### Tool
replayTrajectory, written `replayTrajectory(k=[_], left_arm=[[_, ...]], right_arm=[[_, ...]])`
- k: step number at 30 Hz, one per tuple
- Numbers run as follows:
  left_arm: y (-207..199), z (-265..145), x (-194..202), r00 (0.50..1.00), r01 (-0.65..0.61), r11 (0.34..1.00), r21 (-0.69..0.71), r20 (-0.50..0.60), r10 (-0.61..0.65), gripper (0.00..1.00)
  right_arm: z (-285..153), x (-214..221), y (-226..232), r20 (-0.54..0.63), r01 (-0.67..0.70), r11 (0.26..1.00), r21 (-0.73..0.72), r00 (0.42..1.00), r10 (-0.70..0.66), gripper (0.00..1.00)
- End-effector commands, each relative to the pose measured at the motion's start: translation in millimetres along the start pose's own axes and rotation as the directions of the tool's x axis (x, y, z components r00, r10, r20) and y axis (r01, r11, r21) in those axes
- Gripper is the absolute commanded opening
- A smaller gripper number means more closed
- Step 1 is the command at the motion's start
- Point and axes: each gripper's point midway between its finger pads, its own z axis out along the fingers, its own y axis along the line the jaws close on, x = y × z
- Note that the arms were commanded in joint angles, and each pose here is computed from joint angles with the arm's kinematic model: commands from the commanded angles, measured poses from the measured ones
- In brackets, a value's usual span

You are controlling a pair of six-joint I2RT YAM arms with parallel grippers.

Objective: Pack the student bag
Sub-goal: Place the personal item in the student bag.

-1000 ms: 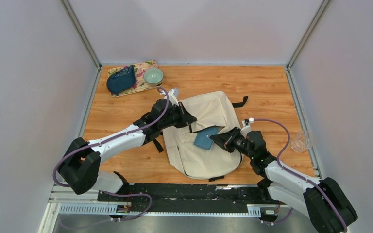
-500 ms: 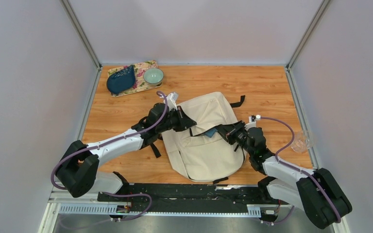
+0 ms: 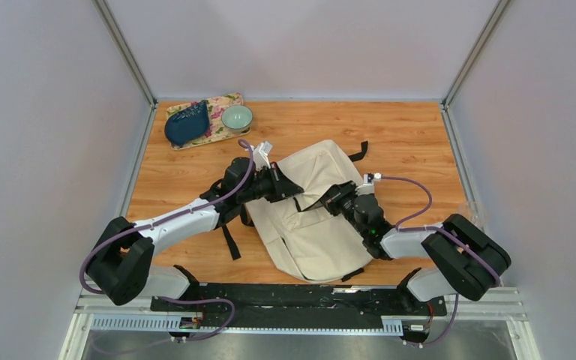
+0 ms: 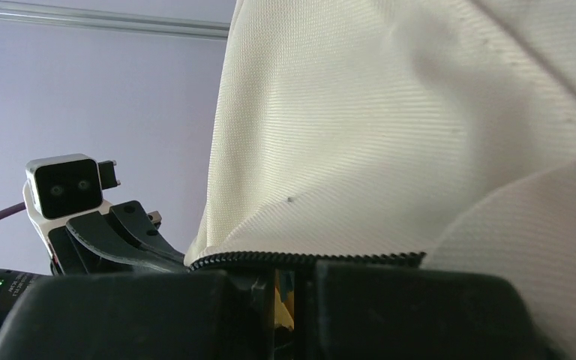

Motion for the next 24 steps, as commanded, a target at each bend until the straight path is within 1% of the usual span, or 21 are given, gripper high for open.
replayTrajectory(k=[1,2,4,6,7,8,10,11,12,13,14,15,16,17,18,19,20,22,24], left_arm=[[-28,-8,-6,0.999,0.038,0.985,0.166,-0.018,-0.036,0.0],[-27,-9,-6,0.999,0.039,0.985,0.169,-0.018,-0.037,0.0],[-25,-10,-6,0.999,0.035,0.985,0.166,-0.021,-0.032,0.0],[-23,-10,-7,1.0,0.02,0.987,0.161,-0.021,-0.017,0.0],[-22,-10,-7,1.0,0.017,0.989,0.148,-0.028,-0.013,0.0],[-20,-11,-9,1.0,0.01,0.99,0.138,-0.026,-0.006,0.0],[-11,-11,-9,1.0,-0.008,0.995,0.095,-0.017,0.009,0.0],[-9,-12,-11,1.0,-0.014,0.996,0.084,-0.009,0.015,0.0],[-5,-13,-12,1.0,-0.025,0.997,0.07,-0.001,0.025,0.0],[2,-15,-13,1.0,-0.023,0.999,0.044,0.007,0.023,0.0],[4,-15,-14,1.0,-0.027,0.999,0.033,0.014,0.026,0.0],[6,-17,-16,0.999,-0.039,0.999,0.027,0.025,0.039,0.0],[11,-17,-17,0.999,-0.039,0.999,0.007,0.028,0.039,0.0],[13,-18,-17,0.999,-0.04,0.999,-0.002,0.03,0.041,0.0],[16,-19,-18,0.998,-0.046,0.999,-0.015,0.032,0.047,0.0],[18,-19,-19,0.998,-0.046,0.999,-0.022,0.034,0.047,0.0],[19,-20,-19,0.998,-0.048,0.999,-0.025,0.035,0.049,0.0],[22,-20,-19,0.998,-0.047,0.998,-0.033,0.034,0.048,0.0],[24,-19,-18,0.999,-0.041,0.999,-0.034,0.033,0.042,0.0]], right_arm=[[26,-9,48,0.142,0.013,0.99,-0.142,0.99,0.007,0.0],[31,-9,44,0.155,0.016,0.991,-0.136,0.988,0.005,0.0],[42,-4,38,0.146,0.01,0.991,-0.134,0.989,0.01,0.01],[45,1,35,0.129,0.004,0.989,-0.145,0.992,0.015,0.05],[44,3,31,0.124,0.003,0.989,-0.146,0.992,0.015,0.1],[44,6,24,0.112,0.004,0.992,-0.128,0.994,0.011,0.2],[41,8,10,0.102,0.017,0.997,-0.079,0.995,-0.009,0.27],[37,8,7,0.094,0.026,0.998,-0.063,0.995,-0.02,0.35],[34,9,4,0.087,0.041,0.998,-0.045,0.996,-0.036,0.39],[31,12,-12,0.067,0.075,0.997,0.022,0.995,-0.076,0.43],[26,10,-5,0.064,0.088,0.996,0.019,0.994,-0.089,0.5],[24,10,-5,0.059,0.11,0.993,0.039,0.992,-0.112,0.55],[19,13,-28,0.024,0.156,0.978,0.142,0.987,-0.161,0.6],[14,9,-17,0.03,0.176,0.975,0.138,0.983,-0.182,0.62],[12,8,-15,0.029,0.197,0.968,0.156,0.979,-0.204,0.64],[4,5,-20,0.013,0.229,0.951,0.208,0.971,-0.237,0.68],[0,2,-21,0.019,0.243,0.942,0.23,0.967,-0.255,0.7],[-10,-2,-30,0.008,0.268,0.924,0.274,0.96,-0.281,0.73],[-17,-5,-23,0.01,0.285,0.92,0.268,0.954,-0.298,0.74]])
